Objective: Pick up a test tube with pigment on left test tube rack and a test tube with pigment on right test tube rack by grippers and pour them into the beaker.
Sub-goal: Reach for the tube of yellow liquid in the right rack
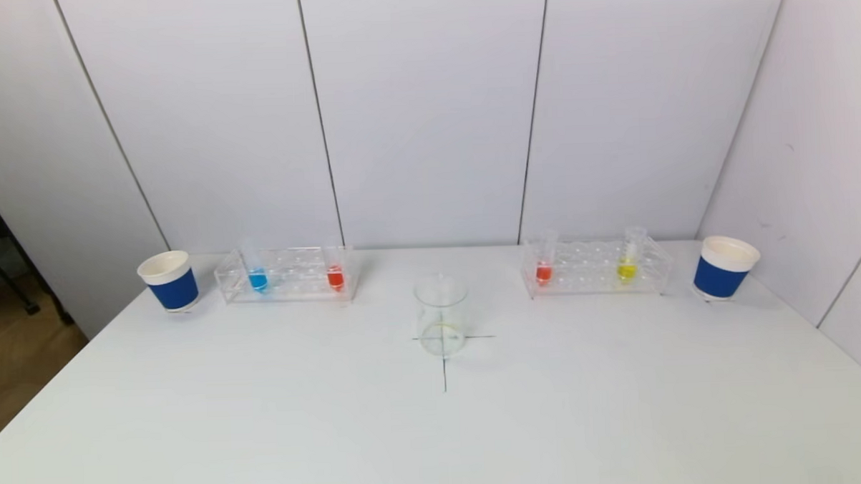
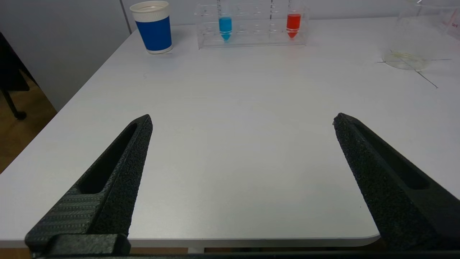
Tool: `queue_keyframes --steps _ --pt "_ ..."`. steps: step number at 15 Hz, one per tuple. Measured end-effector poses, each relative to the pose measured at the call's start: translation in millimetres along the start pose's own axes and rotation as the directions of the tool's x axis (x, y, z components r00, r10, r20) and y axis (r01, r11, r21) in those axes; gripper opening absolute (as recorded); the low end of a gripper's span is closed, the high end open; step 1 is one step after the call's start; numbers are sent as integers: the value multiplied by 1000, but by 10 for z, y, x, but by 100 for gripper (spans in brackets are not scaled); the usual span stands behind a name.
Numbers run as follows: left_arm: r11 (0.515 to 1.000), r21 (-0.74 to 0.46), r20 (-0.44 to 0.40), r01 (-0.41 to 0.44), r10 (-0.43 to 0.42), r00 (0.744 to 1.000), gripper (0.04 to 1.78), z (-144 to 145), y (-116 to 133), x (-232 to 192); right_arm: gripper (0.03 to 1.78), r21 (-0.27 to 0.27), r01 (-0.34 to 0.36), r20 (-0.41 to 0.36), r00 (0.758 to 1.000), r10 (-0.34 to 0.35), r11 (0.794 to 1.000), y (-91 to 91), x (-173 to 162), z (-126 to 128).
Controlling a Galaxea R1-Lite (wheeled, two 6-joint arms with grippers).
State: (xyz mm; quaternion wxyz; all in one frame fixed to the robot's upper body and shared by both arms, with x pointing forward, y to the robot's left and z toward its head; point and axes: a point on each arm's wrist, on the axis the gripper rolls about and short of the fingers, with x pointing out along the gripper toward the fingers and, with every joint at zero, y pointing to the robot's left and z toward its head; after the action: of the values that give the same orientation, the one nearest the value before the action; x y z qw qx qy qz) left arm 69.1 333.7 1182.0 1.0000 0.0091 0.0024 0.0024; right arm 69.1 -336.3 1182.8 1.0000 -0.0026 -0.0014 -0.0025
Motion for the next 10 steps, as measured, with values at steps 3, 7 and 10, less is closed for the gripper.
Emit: queue_keyframes --steps 3,7,10 --pt "1000 0 0 1 -1 1000 176 0 0 0 177 0 0 0 1000 0 1000 0 0 0" --pt "1000 0 0 1 -1 1000 176 0 0 0 177 1 0 0 1000 0 1000 0 0 0" --pt "1000 0 0 1 -1 1000 176 0 0 0 177 1 0 0 1000 0 1000 0 0 0"
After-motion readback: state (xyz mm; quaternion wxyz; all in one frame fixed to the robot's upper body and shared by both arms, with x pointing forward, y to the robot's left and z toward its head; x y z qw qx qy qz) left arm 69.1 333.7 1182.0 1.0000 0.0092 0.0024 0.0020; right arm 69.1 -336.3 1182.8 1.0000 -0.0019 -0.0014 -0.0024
